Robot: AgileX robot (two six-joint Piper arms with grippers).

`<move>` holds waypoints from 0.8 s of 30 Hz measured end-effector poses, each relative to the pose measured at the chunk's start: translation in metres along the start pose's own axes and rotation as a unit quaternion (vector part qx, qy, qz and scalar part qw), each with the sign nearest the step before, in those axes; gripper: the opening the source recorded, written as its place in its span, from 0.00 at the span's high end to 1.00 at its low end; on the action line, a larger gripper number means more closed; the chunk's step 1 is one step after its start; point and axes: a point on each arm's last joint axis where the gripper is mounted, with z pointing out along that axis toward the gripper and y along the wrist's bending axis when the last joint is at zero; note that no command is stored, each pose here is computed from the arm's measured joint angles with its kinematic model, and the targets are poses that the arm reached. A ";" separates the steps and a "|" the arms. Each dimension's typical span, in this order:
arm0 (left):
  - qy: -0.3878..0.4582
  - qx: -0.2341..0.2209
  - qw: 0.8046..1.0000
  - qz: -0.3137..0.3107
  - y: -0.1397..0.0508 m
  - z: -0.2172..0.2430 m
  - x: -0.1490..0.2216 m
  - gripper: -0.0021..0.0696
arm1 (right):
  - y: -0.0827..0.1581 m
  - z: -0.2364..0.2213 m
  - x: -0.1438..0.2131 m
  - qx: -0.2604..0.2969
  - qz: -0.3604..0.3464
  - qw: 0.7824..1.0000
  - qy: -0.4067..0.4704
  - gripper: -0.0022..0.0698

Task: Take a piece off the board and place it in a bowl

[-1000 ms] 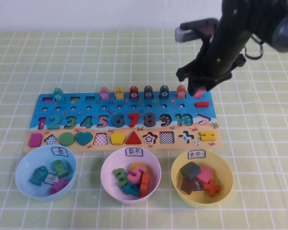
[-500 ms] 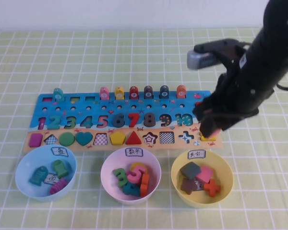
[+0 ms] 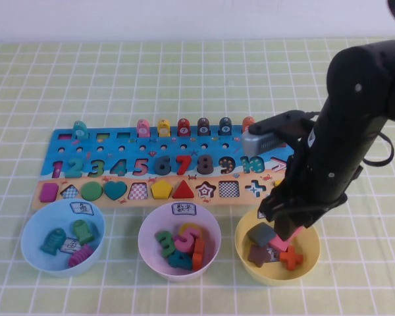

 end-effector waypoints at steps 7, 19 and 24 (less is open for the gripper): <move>0.000 0.000 1.000 0.000 0.000 0.000 0.000 0.98 | -0.003 0.017 -0.005 0.000 0.002 1.000 0.021 0.56; 0.000 0.000 1.000 0.000 0.000 0.000 0.000 0.98 | -0.003 0.017 -0.006 0.001 0.001 1.000 0.019 0.56; 0.000 0.000 1.000 0.000 0.000 0.000 0.000 0.98 | -0.003 0.017 -0.006 0.001 0.001 1.000 0.017 0.56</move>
